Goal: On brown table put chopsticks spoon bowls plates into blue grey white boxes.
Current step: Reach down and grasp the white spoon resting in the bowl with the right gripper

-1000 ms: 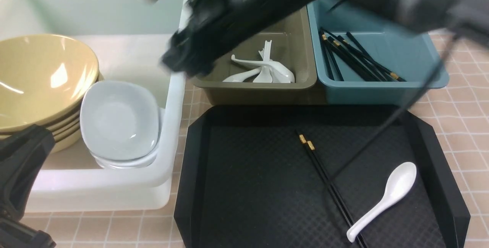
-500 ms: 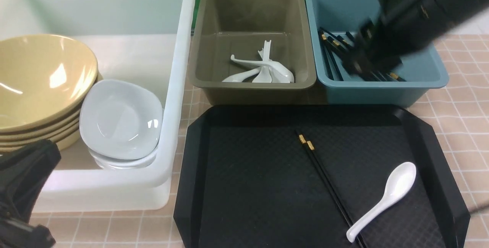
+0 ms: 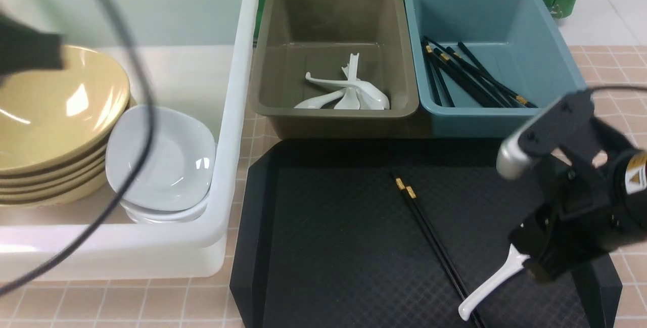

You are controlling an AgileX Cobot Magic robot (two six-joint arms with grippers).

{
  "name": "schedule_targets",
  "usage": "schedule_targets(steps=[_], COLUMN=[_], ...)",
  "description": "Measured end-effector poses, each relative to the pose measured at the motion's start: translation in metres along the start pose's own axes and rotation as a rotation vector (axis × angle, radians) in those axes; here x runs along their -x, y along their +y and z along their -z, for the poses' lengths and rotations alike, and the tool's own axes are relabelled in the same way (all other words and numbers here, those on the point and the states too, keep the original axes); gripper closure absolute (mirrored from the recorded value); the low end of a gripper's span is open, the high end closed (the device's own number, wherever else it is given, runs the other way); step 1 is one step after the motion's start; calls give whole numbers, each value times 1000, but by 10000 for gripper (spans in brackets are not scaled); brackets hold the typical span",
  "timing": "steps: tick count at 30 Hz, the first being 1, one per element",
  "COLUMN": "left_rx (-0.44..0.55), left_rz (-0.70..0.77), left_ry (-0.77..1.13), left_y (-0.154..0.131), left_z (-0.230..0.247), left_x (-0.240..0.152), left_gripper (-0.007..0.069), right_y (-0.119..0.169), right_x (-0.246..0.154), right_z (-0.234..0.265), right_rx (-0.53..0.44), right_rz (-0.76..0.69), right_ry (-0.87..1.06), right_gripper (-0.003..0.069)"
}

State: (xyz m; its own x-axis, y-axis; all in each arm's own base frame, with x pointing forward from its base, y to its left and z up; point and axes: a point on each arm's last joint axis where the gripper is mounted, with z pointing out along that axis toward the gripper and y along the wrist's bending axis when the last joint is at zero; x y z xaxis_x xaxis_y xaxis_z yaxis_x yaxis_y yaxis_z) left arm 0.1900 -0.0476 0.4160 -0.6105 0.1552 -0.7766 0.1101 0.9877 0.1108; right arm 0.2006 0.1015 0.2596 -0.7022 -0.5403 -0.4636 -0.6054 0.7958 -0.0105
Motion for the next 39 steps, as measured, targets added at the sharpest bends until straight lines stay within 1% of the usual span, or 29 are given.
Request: schedule_targets(steps=[4, 7, 9, 12, 14, 16, 18, 19, 21, 23, 26, 30, 34, 37, 39], left_rx=[37, 65, 81, 89, 86, 88, 97, 101, 117, 122, 126, 130, 142, 145, 128], left_rz=[-76, -145, -161, -127, -91, -78, -51, -46, -12, 8, 55, 96, 119, 108, 109], left_ry=[145, 219, 258, 317, 342, 351, 348, 348, 341, 345, 388, 416, 404, 352, 305], left_y=[-17, -27, -31, -31, -27, -22, -10, -7, 7, 13, 32, 44, 53, 58, 58], left_z=[-67, -115, -136, -169, -187, -196, -212, -213, -223, -228, -242, -245, -233, -215, -201], left_x=[8, 6, 6, 6, 7, 7, 7, 7, 5, 4, -5, -10, -6, 3, 11], left_gripper=[633, 633, 633, 633, 633, 633, 633, 633, 633, 632, 632, 632, 632, 632, 632], right_y=[2, 2, 2, 2, 2, 2, 2, 2, 3, 2, 2, 2, 2, 2, 2], right_x=[-14, -15, -14, -14, -14, -14, -14, -14, -14, -14, -13, -13, -12, -12, -12], right_z=[-11, -11, -11, -10, -10, -10, -11, -11, -11, -11, -11, -11, -11, -11, -11], right_rx=[3, 2, 0, 0, 2, 6, 7, 7, 9, 7, 6, 5, 4, 4, 4], right_rz=[10, 9, 9, 9, 2, -2, -6, -6, -9, -9, -10, -10, -14, -22, -23], right_ry=[30, 23, 19, 16, 14, 12, 6, 6, 5, 1, -6, -7, -18, -24, -25], right_gripper=[428, 428, 427, 426, 426, 426, 424, 424, 423, 423, 423, 423, 423, 423, 423])
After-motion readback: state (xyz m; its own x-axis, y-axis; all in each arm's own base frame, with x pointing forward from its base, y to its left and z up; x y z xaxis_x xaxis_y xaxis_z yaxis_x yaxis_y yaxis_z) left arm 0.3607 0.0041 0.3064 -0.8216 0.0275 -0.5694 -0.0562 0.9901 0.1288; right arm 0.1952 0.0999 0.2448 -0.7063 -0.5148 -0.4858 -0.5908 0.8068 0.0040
